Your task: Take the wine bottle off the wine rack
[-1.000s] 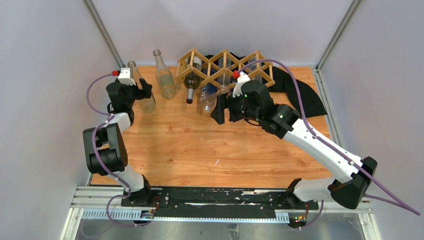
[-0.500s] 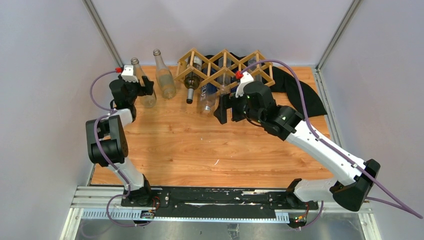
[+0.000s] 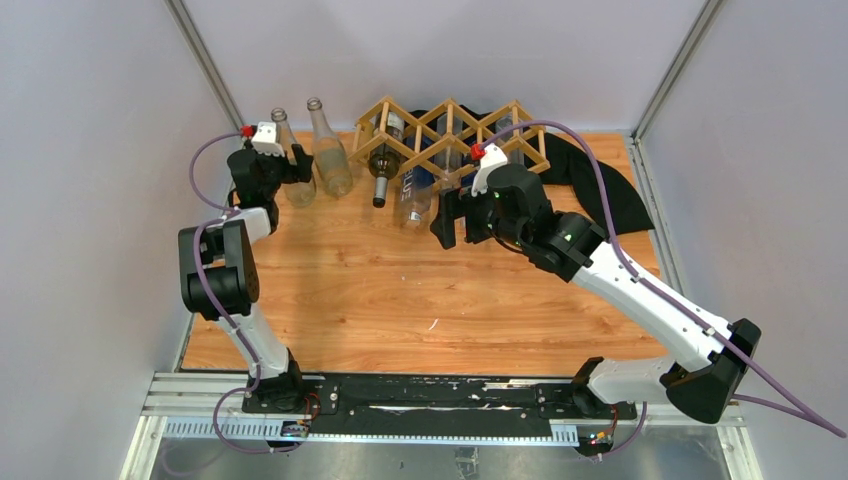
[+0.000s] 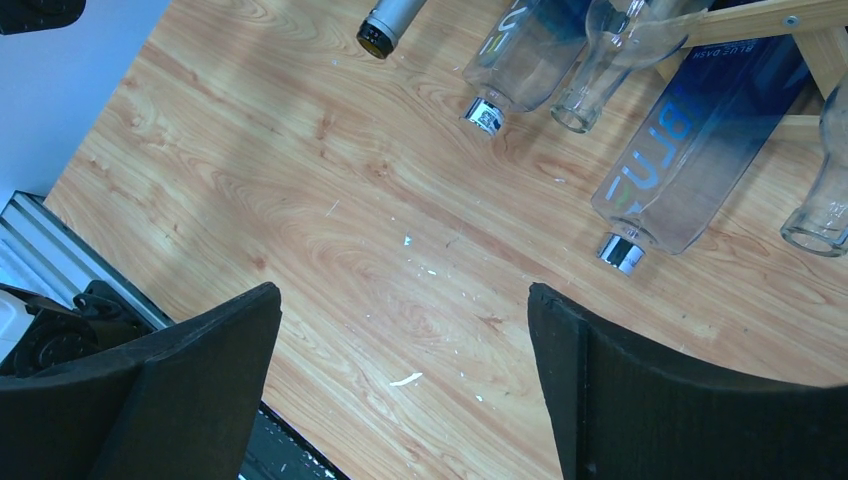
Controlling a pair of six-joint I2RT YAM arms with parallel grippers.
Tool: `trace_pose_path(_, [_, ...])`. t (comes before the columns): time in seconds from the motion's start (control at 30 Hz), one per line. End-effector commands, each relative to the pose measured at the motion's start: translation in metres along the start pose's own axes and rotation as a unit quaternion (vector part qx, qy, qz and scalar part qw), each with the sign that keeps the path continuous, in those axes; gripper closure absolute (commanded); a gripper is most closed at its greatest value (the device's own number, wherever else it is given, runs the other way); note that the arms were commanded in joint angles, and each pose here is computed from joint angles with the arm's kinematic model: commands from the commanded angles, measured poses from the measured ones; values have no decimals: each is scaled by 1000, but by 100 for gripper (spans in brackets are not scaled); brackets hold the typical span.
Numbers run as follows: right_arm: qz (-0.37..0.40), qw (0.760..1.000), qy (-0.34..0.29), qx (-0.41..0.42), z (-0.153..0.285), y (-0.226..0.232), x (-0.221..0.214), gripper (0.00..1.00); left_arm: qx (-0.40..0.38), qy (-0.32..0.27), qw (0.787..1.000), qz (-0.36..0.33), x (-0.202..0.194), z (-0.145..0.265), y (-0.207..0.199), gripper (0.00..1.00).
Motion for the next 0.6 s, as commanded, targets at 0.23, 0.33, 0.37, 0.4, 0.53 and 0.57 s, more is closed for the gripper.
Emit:
trace_pose_path(0.23, [8,1000,4,-17,0,-7,0,2,7,-84,996,-29,50,-4,8,55])
trace_pose_path(0.33, [6,1000,8,-13,0,-6,-2,2,12,-87,996,-16,50,-4,8,55])
trace_pose_path(0.37, [5,1000,9,-14,0,-7,-2,2,10,-87,996,-14,49,-4,7,55])
trace_pose_path(0.4, [4,1000,9,-14,1,-7,-3,2,8,-86,996,-11,48,-5,7,53])
trace_pose_path(0.53, [6,1000,7,-17,1,-8,-3,2,5,-83,996,-9,46,-3,5,16])
trace_pose_path(0.57, [8,1000,6,-15,2,-7,-1,2,5,-86,996,-10,49,-2,5,4])
Point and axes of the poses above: each gripper's point midway between its finger pads, its own z axis back along the fingers, its own y axis along the line the jaws close on, x = y × z, the point moved 7 cm from there along z, back along the fingers, and after that the axes turned 7 degrees about -z, right-handed, at the moved point
